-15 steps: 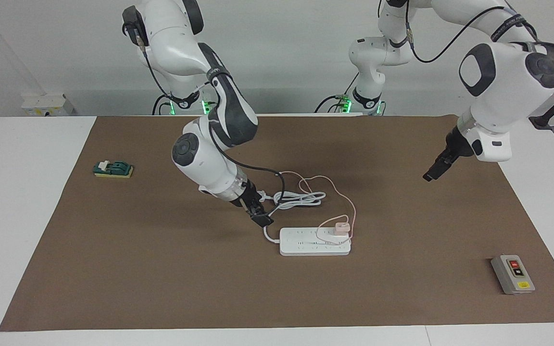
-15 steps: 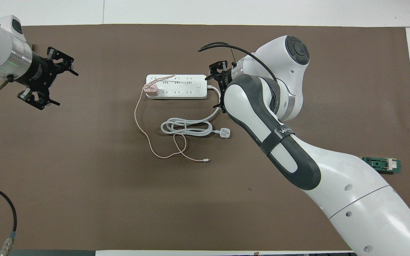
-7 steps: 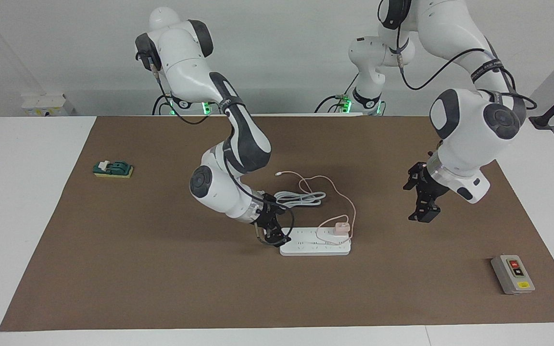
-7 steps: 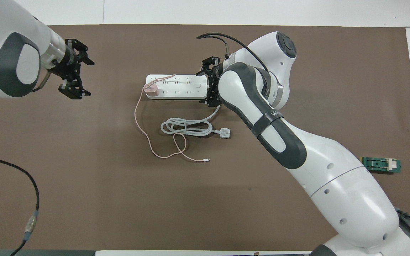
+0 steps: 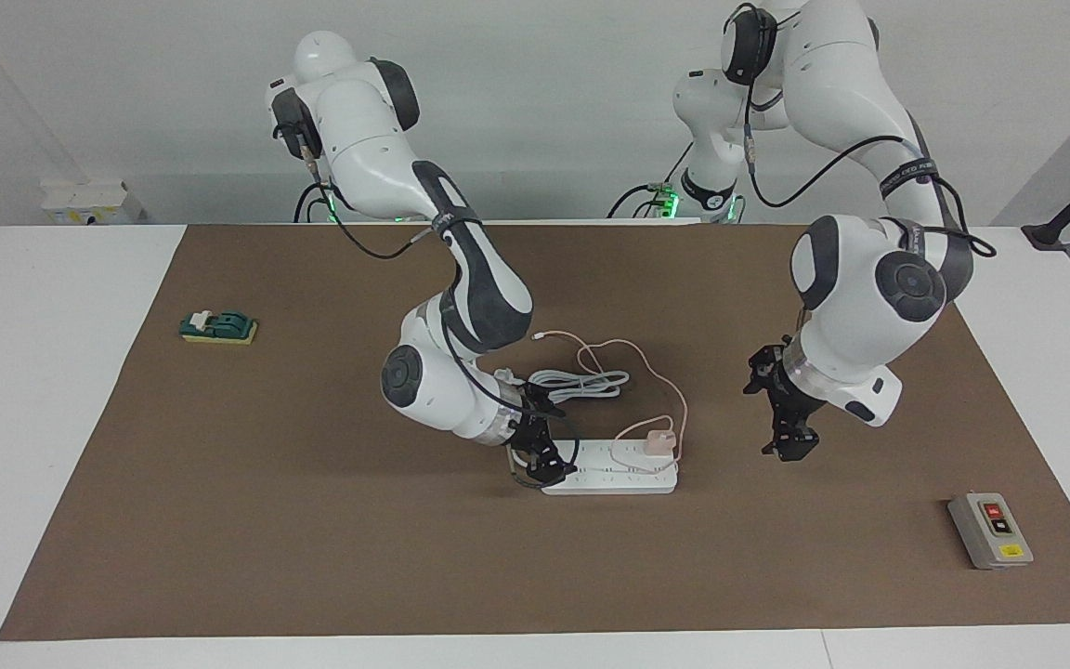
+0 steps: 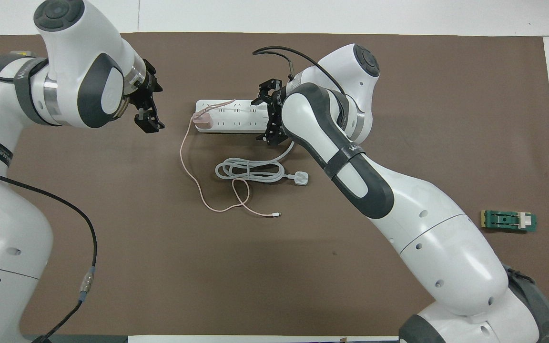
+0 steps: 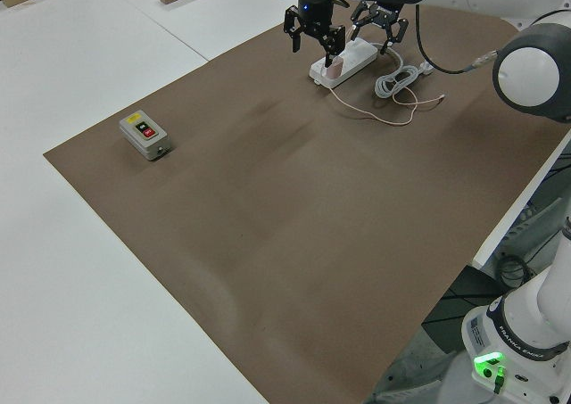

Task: Unplug charger and place it aside
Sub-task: 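Hold the strip with the right gripper while the left gripper grasps the charger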

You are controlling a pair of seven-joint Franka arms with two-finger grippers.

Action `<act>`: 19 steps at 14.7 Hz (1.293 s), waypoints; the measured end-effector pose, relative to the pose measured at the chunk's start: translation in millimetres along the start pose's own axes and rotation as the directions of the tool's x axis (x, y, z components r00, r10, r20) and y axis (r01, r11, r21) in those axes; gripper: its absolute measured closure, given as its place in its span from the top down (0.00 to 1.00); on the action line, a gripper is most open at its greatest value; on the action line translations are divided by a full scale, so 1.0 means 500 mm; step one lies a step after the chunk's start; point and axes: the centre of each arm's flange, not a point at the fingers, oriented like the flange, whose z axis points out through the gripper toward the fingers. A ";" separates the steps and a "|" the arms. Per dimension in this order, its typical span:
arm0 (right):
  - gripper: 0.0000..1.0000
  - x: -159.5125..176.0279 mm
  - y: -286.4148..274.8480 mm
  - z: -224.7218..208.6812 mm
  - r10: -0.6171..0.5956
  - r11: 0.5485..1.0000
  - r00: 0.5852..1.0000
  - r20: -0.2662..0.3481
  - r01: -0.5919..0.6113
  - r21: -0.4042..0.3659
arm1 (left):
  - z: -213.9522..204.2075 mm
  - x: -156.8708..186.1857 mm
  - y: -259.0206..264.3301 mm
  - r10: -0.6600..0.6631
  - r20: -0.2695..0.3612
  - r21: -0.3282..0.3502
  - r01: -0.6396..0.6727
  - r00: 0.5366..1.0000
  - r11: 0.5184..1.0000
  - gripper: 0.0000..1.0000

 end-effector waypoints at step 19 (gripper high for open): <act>1.00 0.058 -0.032 0.046 -0.033 0.999 0.999 -0.037 0.035 0.041 | 0.127 -0.147 -0.074 0.036 0.003 -0.065 -0.036 0.999 0.997 0.99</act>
